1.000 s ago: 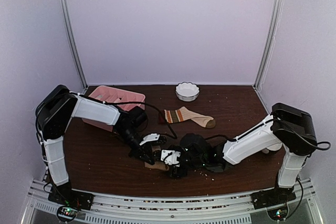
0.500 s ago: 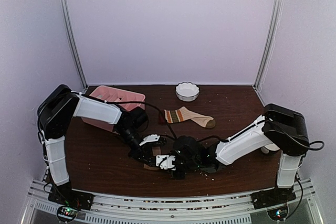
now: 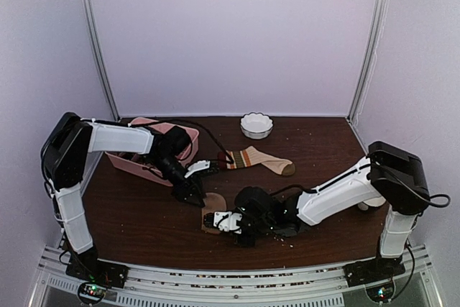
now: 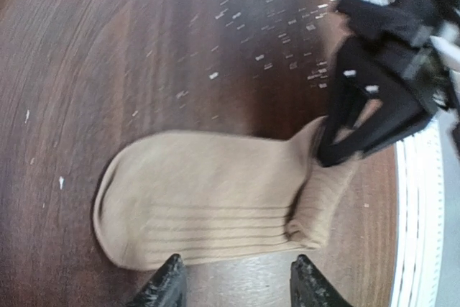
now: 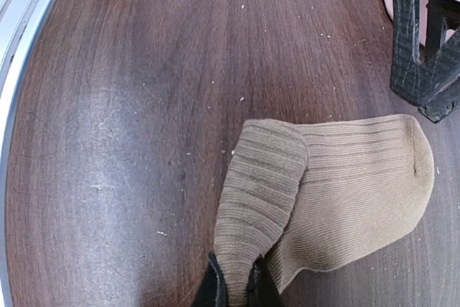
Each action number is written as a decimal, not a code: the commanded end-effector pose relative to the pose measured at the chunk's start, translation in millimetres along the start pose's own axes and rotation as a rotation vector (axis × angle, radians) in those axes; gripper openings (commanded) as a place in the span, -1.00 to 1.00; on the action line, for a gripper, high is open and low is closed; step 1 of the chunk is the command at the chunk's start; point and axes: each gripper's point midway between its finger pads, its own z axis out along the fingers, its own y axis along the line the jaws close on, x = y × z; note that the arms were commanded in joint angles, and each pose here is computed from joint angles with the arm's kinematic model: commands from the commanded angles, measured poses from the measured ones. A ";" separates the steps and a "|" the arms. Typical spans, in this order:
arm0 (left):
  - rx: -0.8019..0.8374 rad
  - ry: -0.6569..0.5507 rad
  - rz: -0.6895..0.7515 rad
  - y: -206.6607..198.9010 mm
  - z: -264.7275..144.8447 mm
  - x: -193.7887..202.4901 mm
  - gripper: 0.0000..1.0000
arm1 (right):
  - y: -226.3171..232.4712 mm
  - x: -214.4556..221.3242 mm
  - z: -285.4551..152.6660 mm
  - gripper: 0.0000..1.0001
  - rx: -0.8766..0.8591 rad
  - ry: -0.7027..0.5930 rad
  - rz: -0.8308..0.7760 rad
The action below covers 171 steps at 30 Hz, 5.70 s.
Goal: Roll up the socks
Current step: Roll the sock at the center of the board.
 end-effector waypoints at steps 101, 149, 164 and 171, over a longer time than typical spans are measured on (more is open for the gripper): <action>-0.159 0.241 0.337 -31.7 52.9 4.4 -0.15 | 13.5 100.9 28.9 -1.00 -0.389 0.215 1.512; 0.291 0.171 -0.018 -30.3 59.4 18.6 -1.00 | -58.0 28.6 -80.5 0.96 0.247 -0.162 0.271; 0.364 0.178 -0.023 -35.3 60.2 18.7 -1.00 | -9.7 -6.0 -48.9 0.56 0.405 0.091 -0.388; 0.399 0.175 -0.015 -39.6 58.6 17.1 -1.00 | -12.0 -6.1 -19.0 0.24 0.375 0.159 -0.511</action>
